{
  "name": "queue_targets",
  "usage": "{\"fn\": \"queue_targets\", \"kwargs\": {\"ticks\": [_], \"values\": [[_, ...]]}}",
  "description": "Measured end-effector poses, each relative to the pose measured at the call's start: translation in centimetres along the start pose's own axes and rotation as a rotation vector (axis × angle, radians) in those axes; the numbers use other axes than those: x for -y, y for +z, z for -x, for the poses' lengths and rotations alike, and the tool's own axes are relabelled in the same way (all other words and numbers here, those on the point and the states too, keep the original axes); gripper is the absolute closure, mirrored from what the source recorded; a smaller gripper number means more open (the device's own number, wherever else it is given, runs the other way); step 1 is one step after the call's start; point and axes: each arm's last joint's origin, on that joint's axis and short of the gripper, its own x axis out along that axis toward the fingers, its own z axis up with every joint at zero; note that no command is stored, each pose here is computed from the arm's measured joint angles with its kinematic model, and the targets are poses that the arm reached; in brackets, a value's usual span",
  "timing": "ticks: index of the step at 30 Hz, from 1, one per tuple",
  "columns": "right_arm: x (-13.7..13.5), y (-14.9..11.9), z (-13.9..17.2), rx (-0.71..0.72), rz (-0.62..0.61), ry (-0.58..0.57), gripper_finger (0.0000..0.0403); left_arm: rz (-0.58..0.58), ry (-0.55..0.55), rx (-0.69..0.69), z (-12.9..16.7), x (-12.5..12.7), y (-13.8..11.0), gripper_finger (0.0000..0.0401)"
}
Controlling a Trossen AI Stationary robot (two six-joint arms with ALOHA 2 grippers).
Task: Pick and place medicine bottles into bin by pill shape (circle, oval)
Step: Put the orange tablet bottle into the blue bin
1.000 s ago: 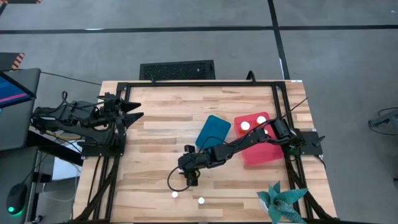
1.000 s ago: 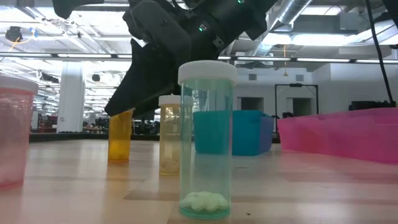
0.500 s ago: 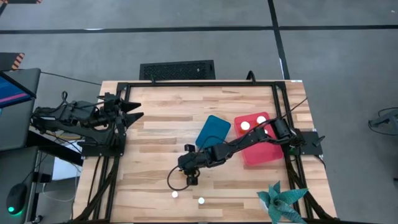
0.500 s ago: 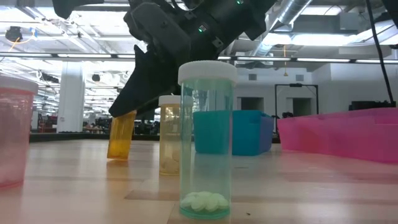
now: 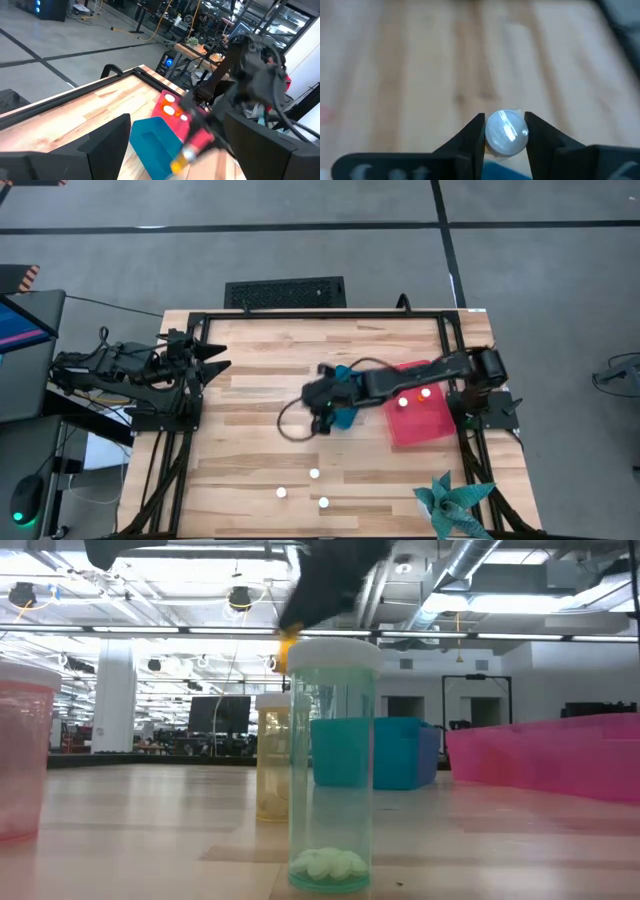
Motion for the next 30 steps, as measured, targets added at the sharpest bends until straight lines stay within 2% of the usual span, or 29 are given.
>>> {"fn": "queue_targets", "kwargs": {"ticks": [5, 10, 16, 22, 30], "values": [[3.3, -1.8, 1.9, -0.083, -0.08, -0.164, 0.0277, 0.0, 0.006, 0.004, 0.0, 0.0, 0.0, 0.0089], [4.5, -6.3, 2.0, -0.12, -0.188, -0.195, 0.028, 0.001, 0.011, 0.007, 0.0, 0.0, 0.0, 0.0089], [4.5, -10.4, 0.3, -0.067, -0.275, -0.217, 0.0276, -0.001, 0.028, 0.007, 0.0, -0.1, 0.0, 0.0089], [4.7, -12.2, -2.2, -0.109, -0.268, -0.267, 0.0277, 0.0, 0.062, 0.028, 0.0, -0.2, 0.0, 0.0089], [5.2, -12.9, -4.0, -0.12, -0.282, -0.291, 0.0274, 0.008, 0.068, 0.025, 0.0, -0.3, 0.0, 0.0089]]}}
